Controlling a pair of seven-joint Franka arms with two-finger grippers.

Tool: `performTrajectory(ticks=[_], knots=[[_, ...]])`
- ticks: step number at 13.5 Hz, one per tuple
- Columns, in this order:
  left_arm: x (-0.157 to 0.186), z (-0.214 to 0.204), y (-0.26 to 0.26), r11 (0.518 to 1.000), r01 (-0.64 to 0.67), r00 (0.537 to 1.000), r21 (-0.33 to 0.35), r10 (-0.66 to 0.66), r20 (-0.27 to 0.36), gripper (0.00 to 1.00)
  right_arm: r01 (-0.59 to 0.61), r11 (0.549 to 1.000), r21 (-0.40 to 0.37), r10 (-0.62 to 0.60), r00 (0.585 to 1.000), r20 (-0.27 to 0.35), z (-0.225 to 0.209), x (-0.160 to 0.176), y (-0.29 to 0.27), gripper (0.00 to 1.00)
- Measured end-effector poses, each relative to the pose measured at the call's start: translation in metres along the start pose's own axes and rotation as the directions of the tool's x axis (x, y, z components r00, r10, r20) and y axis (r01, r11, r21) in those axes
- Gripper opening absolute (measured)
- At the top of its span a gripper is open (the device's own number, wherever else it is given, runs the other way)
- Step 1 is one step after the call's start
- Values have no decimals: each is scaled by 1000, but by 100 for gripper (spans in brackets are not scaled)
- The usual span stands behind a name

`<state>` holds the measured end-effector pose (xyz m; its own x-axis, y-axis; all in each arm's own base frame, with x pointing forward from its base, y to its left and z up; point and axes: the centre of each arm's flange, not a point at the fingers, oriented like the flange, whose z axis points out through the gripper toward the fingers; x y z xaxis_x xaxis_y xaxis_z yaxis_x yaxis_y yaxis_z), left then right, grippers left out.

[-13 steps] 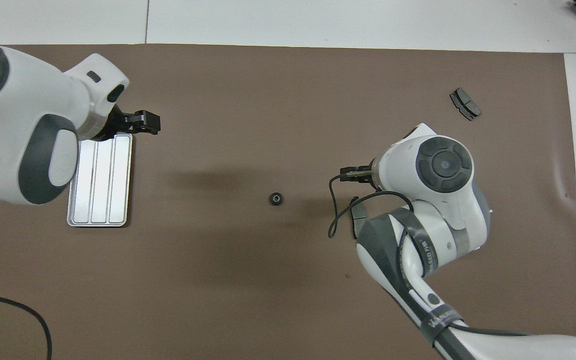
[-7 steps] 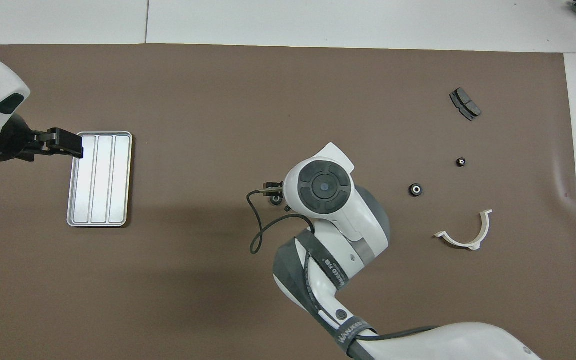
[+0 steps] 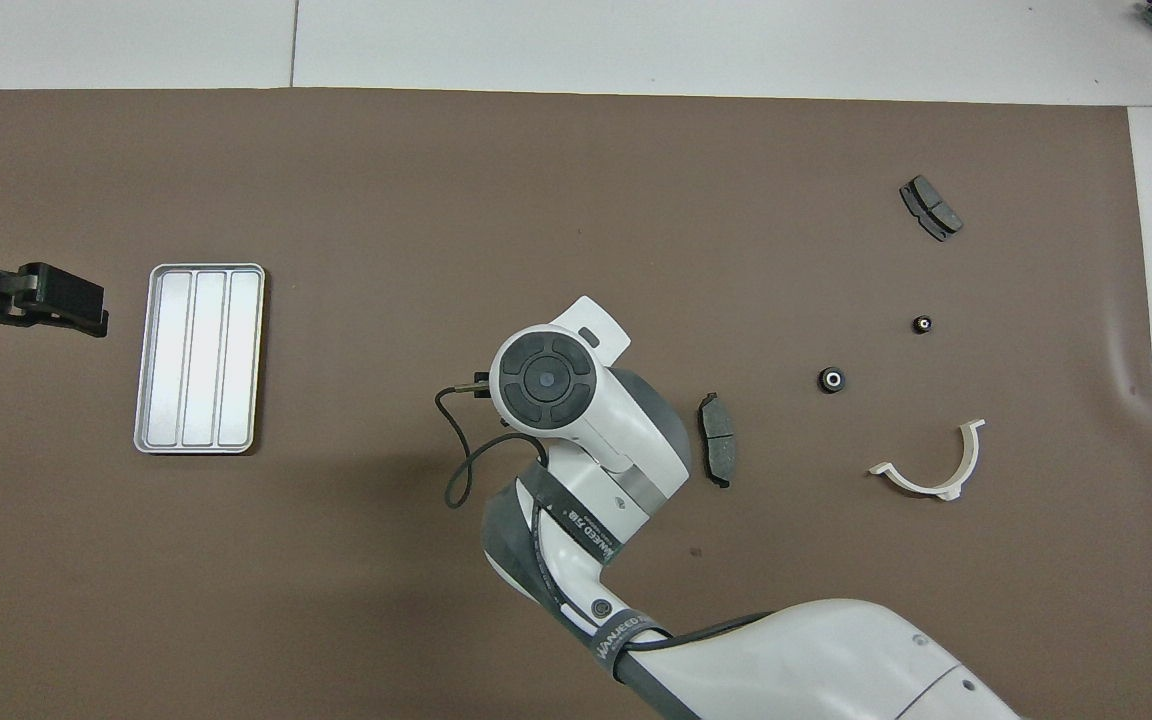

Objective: Place bearing gear from tray to pile

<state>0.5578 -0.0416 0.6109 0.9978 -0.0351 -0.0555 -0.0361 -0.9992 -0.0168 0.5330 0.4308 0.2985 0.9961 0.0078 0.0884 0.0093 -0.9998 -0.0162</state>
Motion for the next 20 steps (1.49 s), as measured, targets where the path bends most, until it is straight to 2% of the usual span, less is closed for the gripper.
performTrajectory(ticks=[2,3,4,6,8,11,13,17,20], knots=[[2,9,0,1000,0,1000,0,0,5,100,2,1000,-6,-2,1000,5,5,-1,0,90],[2,13,0,1000,0,1000,0,0,7,100,2,1000,-8,-2,1000,7,6,-1,1,90],[3,16,-1,1000,0,1000,1,0,10,100,2,1000,-9,-2,1000,8,6,-2,1,82],[4,19,-1,1000,-7,1000,1,7,13,100,2,1000,-10,-2,1000,9,7,-2,1,55],[5,21,-1,1000,-14,1000,1,14,15,100,2,1000,-14,-2,1000,13,7,-2,2,35],[5,21,0,999,-45,999,1,45,15,100,-7,1000,-15,7,1000,7,4,3,6,35],[5,21,-1,998,-55,998,1,55,15,100,-47,999,-9,47,999,-21,-12,23,28,35],[5,24,-5,999,-50,999,0,50,16,100,-115,993,2,114,989,-90,-57,86,127,35],[9,24,-8,999,-44,999,1,44,-16,100,-126,992,-10,124,986,-113,-63,121,211,35]])
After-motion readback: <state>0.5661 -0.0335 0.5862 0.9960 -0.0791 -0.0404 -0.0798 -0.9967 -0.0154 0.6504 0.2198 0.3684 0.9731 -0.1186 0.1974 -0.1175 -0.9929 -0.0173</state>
